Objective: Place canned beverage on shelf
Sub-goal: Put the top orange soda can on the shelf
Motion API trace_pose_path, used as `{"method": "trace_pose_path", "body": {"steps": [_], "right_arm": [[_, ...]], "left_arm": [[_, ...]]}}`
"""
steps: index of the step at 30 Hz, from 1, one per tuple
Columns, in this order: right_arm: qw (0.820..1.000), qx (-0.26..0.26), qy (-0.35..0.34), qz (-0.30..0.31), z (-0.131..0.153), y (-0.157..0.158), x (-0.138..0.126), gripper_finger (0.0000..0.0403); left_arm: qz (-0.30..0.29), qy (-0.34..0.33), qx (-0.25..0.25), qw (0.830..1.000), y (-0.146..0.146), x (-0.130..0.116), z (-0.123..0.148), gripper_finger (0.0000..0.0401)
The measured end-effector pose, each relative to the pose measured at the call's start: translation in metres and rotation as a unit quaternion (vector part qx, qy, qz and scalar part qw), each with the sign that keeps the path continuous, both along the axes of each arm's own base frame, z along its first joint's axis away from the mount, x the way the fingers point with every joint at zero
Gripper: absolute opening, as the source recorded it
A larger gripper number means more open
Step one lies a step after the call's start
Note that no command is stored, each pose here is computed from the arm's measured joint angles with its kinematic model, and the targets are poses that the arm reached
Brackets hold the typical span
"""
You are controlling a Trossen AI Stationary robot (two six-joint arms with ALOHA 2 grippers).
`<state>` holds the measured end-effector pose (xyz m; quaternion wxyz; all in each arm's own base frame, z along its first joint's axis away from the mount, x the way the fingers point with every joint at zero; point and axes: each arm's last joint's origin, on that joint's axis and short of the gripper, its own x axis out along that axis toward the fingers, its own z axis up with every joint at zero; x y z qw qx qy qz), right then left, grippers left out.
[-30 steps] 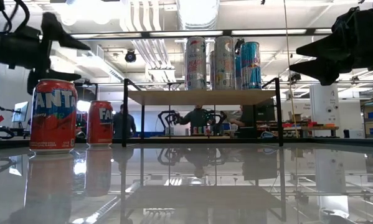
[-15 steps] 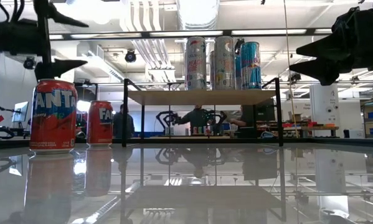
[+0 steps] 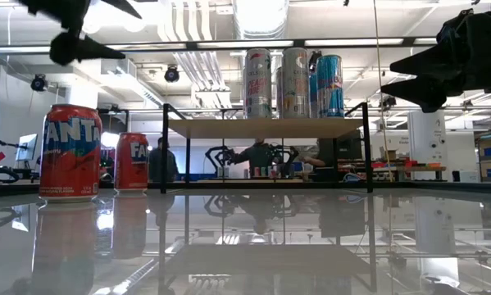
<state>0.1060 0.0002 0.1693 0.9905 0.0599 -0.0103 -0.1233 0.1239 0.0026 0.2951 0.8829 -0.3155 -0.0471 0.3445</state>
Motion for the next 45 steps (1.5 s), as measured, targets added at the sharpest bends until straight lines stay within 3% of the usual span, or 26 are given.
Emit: {"method": "trace_pose_path", "body": {"steps": [3, 7, 12, 16, 24, 36, 41, 45], "right_arm": [[1.000, 0.000, 0.000, 0.000, 0.000, 0.000, 0.000, 0.0334], [1.000, 0.000, 0.000, 0.000, 0.000, 0.000, 0.000, 0.0334], [1.000, 0.000, 0.000, 0.000, 0.000, 0.000, 0.000, 0.0334], [1.000, 0.000, 0.000, 0.000, 0.000, 0.000, 0.000, 0.0334], [1.000, 0.000, 0.000, 0.000, 0.000, 0.000, 0.000, 0.0334], [1.000, 0.000, 0.000, 0.000, 0.000, 0.000, 0.000, 0.0334], [1.000, 0.000, 0.000, 0.000, 0.000, 0.000, 0.000, 0.0334], [1.000, 0.000, 0.000, 0.000, 0.000, 0.000, 0.000, 0.0334]], "left_arm": [[-0.007, 0.085, -0.006, 0.996, -0.002, 0.008, 0.021, 0.0398], [0.009, 0.195, -0.063, 0.979, -0.003, 0.016, 0.043, 0.0398], [0.064, 0.286, -0.147, 0.945, -0.001, 0.032, 0.058, 0.0398], [0.072, 0.336, -0.209, 0.915, 0.006, 0.044, 0.062, 0.0398], [0.078, 0.371, -0.317, 0.869, 0.040, 0.053, 0.051, 0.0398], [0.073, 0.408, -0.459, 0.786, 0.123, 0.075, 0.014, 0.0398], [0.094, 0.390, -0.493, 0.772, 0.144, 0.080, 0.010, 0.0398], [0.153, 0.338, -0.528, 0.764, 0.154, 0.082, 0.016, 0.0398]]}}
